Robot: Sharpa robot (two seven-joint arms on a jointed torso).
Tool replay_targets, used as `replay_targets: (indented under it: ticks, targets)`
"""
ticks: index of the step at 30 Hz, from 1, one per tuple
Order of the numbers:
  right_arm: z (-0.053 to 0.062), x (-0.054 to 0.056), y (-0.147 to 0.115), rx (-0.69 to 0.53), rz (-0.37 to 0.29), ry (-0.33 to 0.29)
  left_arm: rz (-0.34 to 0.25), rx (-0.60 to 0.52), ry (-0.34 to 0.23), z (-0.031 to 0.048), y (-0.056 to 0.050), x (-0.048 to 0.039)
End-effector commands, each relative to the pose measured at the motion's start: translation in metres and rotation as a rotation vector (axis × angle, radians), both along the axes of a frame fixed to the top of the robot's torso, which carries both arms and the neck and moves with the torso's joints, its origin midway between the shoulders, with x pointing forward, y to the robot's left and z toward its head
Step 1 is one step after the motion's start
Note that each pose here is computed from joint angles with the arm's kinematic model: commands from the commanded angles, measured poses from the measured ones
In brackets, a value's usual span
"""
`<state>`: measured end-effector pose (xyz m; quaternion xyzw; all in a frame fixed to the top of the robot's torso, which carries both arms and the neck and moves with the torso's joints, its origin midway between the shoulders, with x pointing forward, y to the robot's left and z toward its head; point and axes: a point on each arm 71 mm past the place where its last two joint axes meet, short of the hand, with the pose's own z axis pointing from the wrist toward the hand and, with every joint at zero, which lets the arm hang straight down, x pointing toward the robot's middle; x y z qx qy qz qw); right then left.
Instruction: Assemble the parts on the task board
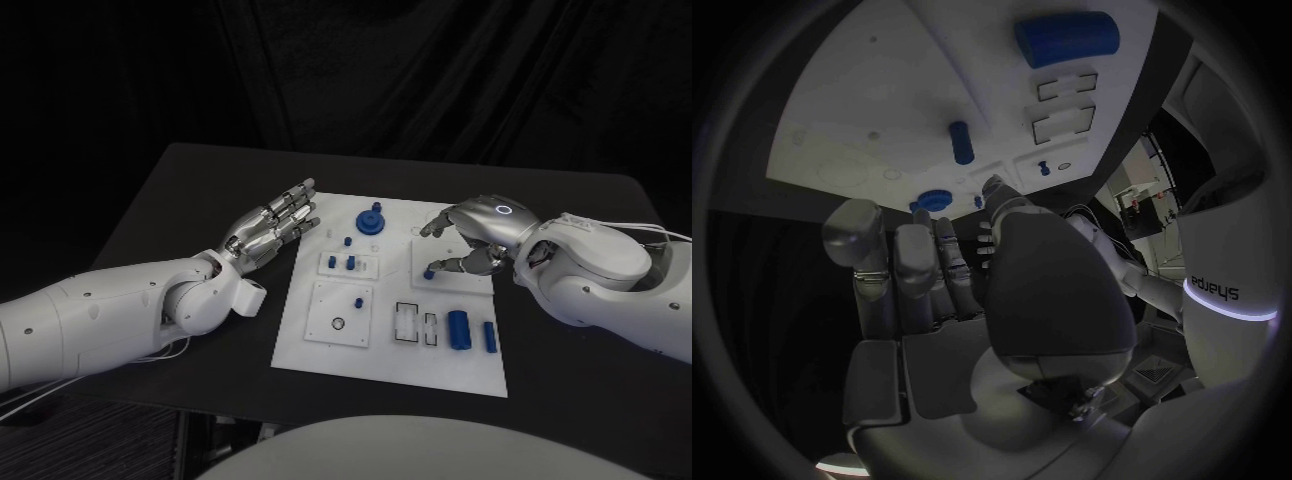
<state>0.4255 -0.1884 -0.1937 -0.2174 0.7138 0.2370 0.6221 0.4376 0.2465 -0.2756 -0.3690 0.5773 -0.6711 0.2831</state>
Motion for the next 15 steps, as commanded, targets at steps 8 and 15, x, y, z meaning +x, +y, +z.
replay_targets:
  ticks: [8, 15]
  targets:
    - [-0.020, 0.001, -0.010, -0.015, -0.066, 0.094, 0.031, 0.049, -0.134, 0.0045, -0.002, 0.0003]
    - [-0.027, 0.001, -0.008, -0.019, -0.057, 0.109, 0.016, 0.049, -0.122, 0.0029, -0.003, -0.0002]
